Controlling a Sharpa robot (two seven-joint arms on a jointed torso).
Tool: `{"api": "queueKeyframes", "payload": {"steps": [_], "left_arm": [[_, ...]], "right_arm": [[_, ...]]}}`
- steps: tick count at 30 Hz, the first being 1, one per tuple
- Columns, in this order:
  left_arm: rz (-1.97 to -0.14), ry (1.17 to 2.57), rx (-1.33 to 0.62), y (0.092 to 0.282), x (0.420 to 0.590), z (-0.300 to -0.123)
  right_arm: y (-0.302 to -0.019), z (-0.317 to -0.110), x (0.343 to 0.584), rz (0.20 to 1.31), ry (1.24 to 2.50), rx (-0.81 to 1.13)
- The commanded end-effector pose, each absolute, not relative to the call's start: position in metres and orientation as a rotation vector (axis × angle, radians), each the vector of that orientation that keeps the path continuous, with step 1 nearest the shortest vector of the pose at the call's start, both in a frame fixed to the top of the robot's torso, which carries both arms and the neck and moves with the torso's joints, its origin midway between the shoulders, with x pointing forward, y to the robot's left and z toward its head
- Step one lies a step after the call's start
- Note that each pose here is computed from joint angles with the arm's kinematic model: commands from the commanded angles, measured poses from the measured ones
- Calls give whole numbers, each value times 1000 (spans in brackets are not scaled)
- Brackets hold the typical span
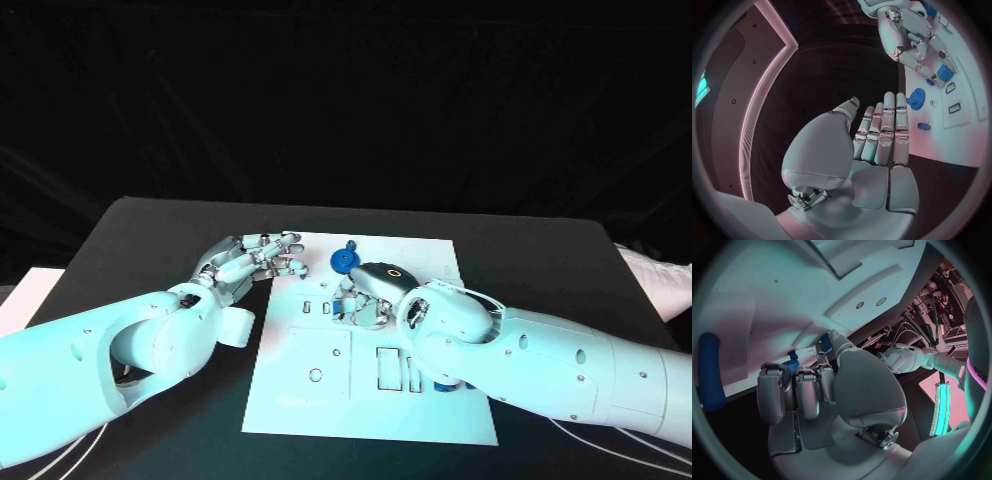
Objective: Assemble the parts on the task board
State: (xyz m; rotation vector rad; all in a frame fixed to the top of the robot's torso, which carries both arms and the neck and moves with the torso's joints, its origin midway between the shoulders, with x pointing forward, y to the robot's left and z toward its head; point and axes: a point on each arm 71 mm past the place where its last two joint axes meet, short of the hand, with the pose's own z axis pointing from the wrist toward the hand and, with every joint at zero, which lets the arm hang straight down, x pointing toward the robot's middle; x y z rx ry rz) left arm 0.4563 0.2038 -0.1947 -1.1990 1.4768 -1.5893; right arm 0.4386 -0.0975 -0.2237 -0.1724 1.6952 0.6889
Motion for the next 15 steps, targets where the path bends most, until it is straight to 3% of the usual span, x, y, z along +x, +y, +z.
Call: {"api": "queueKeyframes", "payload": {"steps": [1, 15], "left_arm": [[-1620, 1474, -1189, 201, 456, -193], [-1622, 1477, -1190, 201, 456, -193]], "right_arm": [[-102, -231, 439, 630, 1721, -164], [-100, -222, 437, 684, 1615, -108]]}}
